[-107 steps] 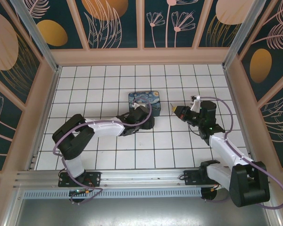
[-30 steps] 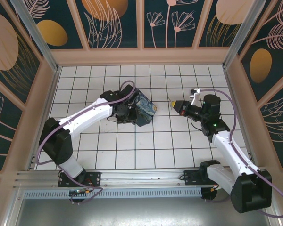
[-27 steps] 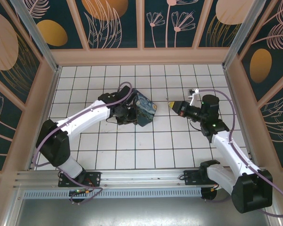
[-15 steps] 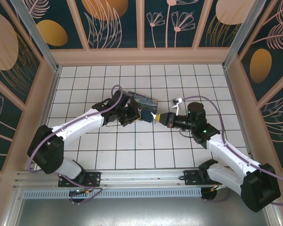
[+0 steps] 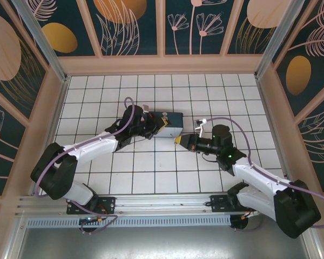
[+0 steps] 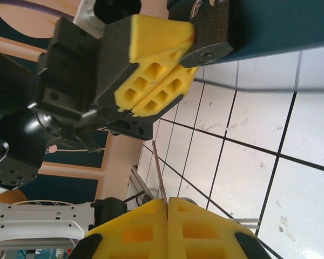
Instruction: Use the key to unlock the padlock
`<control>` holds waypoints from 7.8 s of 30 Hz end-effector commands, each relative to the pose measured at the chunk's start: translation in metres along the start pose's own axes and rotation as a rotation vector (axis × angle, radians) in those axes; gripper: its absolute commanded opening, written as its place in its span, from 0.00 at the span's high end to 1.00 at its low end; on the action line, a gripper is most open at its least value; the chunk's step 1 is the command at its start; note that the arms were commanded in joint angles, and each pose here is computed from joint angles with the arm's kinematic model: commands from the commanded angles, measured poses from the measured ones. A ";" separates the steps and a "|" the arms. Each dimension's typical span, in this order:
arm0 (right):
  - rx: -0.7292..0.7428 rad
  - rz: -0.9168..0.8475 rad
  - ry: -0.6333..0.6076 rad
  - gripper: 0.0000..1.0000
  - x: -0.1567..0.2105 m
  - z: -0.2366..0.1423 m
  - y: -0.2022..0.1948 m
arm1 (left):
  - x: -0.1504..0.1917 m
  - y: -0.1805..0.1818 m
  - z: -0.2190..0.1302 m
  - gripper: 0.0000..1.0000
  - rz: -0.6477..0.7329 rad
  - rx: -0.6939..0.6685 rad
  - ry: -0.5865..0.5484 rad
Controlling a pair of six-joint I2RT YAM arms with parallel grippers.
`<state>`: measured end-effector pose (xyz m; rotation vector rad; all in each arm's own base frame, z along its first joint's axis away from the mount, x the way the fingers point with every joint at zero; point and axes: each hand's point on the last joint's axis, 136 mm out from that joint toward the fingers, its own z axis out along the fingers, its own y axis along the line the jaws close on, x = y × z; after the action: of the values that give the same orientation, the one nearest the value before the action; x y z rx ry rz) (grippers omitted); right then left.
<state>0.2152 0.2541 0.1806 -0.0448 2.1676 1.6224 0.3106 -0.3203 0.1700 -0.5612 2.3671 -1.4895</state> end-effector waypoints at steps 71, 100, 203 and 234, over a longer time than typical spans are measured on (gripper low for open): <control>-0.143 0.538 -0.276 1.00 -0.031 0.014 -0.012 | 0.007 -0.033 -0.011 0.96 -0.094 0.388 0.034; -0.128 0.484 -0.265 1.00 -0.029 0.012 -0.007 | 0.004 -0.025 -0.005 0.98 -0.113 0.380 0.030; -0.082 0.458 -0.257 1.00 -0.033 0.019 -0.020 | 0.007 -0.024 -0.005 0.98 -0.115 0.400 0.054; -0.086 0.430 -0.281 1.00 -0.039 0.014 -0.015 | 0.009 -0.021 -0.003 0.98 -0.106 0.391 0.061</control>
<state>0.2523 0.2559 0.1624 0.6567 2.0373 1.8175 0.3031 -0.3274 0.1597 -0.6683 2.1407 -1.8897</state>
